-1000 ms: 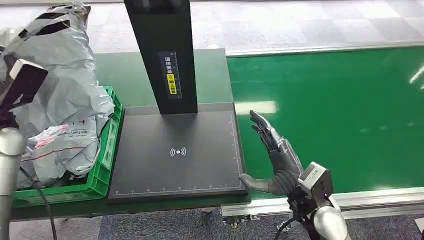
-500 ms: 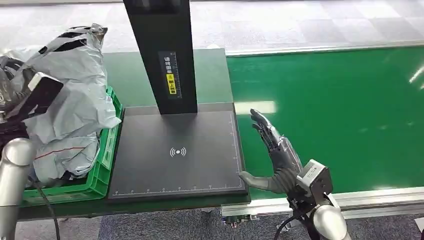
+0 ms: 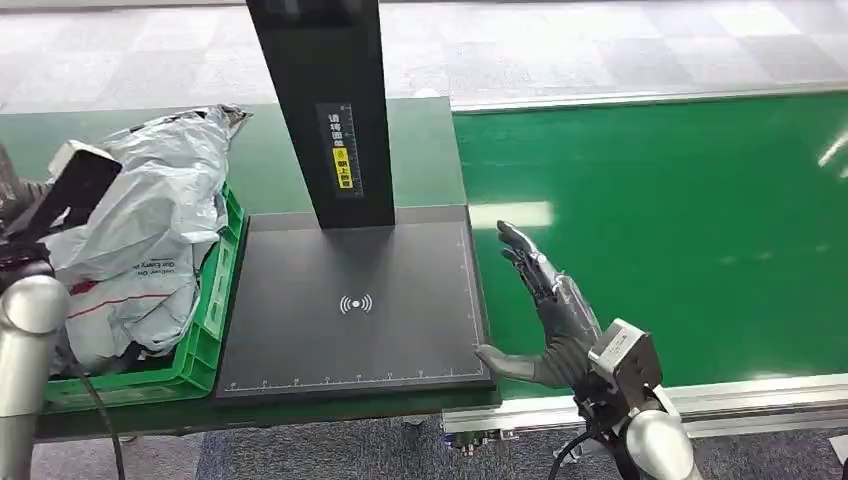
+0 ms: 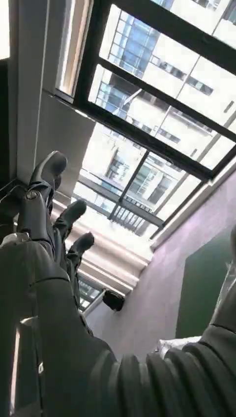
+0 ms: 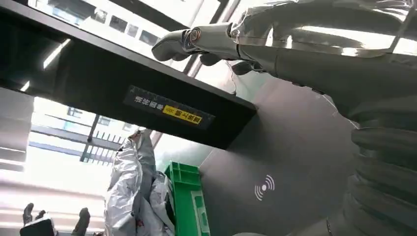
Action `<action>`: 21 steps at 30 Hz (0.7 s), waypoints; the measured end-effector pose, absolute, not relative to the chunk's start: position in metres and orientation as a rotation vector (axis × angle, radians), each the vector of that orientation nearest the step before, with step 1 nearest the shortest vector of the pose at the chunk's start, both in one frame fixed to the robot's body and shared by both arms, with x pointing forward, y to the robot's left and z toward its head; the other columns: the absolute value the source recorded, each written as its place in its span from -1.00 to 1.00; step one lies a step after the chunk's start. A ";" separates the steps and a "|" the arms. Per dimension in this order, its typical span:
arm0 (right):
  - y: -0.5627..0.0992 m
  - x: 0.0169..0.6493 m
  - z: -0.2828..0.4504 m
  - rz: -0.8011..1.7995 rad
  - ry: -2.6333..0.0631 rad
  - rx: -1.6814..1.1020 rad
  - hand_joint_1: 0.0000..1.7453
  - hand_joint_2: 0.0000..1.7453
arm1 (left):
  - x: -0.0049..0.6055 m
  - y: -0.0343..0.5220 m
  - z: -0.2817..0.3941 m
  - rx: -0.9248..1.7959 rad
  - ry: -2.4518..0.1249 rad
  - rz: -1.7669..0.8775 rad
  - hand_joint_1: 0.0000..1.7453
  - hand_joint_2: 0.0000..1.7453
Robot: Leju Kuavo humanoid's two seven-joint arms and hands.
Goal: Moved the parcel from conveyor to table for the left to box.
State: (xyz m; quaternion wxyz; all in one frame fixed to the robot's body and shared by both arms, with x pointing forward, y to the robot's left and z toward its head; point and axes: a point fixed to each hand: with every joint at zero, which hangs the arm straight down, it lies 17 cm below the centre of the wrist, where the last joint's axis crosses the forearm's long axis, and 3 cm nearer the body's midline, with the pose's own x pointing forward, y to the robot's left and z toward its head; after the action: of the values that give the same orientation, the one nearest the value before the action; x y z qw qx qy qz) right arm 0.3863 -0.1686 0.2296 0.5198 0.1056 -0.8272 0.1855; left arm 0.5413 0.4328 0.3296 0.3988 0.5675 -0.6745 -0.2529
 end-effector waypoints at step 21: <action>-0.190 0.366 0.220 0.336 -2.030 0.117 -1.00 1.00 | 0.374 0.304 0.353 0.822 -2.418 -0.230 -1.00 1.00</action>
State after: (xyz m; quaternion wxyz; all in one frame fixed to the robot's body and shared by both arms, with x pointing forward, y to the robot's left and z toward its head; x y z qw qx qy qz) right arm 0.3662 -0.1904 0.2195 0.5144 0.0488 -0.8447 0.1398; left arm 0.3744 0.3040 0.3526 0.2847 0.3072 -0.9040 -0.0861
